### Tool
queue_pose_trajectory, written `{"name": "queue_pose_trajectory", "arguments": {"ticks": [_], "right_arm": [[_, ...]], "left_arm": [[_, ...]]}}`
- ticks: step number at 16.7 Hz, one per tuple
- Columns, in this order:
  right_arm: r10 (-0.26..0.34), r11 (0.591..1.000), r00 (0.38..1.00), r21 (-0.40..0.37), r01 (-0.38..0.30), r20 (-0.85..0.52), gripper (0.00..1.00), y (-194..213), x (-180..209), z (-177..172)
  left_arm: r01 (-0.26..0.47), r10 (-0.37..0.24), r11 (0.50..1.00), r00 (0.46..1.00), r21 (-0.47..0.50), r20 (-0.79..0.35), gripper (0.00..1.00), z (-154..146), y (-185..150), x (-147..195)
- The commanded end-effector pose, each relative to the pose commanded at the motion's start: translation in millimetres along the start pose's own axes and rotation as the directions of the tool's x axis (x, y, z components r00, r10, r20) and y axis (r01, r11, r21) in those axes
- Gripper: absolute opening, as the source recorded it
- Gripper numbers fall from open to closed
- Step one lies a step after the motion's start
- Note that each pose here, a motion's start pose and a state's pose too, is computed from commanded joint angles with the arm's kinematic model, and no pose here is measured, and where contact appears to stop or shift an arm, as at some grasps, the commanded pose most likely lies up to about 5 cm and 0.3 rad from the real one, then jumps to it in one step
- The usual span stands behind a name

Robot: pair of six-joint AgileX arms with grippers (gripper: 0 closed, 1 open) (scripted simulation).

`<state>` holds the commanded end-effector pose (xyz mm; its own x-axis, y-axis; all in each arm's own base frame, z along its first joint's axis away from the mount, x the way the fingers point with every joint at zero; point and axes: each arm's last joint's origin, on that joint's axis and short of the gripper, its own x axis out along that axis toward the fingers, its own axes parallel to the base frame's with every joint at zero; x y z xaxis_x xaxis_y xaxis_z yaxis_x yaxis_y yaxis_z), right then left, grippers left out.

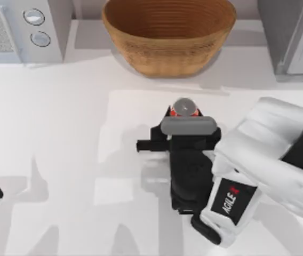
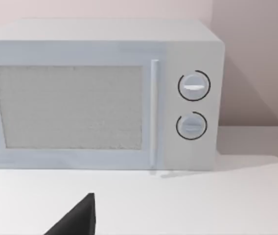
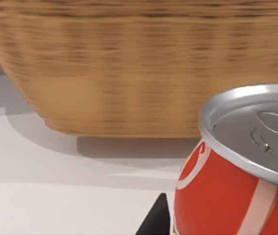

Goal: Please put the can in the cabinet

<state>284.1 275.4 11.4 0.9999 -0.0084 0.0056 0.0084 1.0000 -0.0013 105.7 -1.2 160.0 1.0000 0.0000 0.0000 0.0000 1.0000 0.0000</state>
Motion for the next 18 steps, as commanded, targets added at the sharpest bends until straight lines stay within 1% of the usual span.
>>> {"name": "queue_pose_trajectory", "arguments": {"ticks": [2, 4, 6, 10, 12, 14, 18], "right_arm": [[0.001, 1.0, 1.0, -0.001, -0.001, -0.001, 0.0, 1, 1, 4], [0.002, 1.0, 1.0, -0.005, -0.002, -0.005, 0.0, 3, 3, 19], [0.002, 1.0, 1.0, -0.005, -0.002, -0.004, 0.0, 5, 6, 45], [0.0, 1.0, 1.0, 0.002, 0.0, 0.003, 0.0, 5, 7, 110], [0.0, 1.0, 1.0, 0.002, 0.0, 0.003, 0.0, 2, 4, 135], [0.0, 1.0, 1.0, 0.0, 0.0, 0.0, 0.0, 0, 1, 148], [0.0, 1.0, 1.0, 0.0, 0.0, 0.0, 0.0, 0, 1, 150]], "left_arm": [[0.0, 0.0, 1.0, 1.0, 0.0, 0.0, 1.0, 0, 0, 0], [0.0, 0.0, 1.0, 1.0, 0.0, 0.0, 1.0, 0, 0, 0], [0.0, 0.0, 1.0, 1.0, 0.0, 0.0, 1.0, 0, 0, 0], [0.0, 0.0, 1.0, 1.0, 0.0, 0.0, 1.0, 0, 0, 0], [0.0, 0.0, 1.0, 1.0, 0.0, 0.0, 1.0, 0, 0, 0], [0.0, 0.0, 1.0, 1.0, 0.0, 0.0, 1.0, 0, 0, 0], [0.0, 0.0, 1.0, 1.0, 0.0, 0.0, 1.0, 0, 0, 0]]}}
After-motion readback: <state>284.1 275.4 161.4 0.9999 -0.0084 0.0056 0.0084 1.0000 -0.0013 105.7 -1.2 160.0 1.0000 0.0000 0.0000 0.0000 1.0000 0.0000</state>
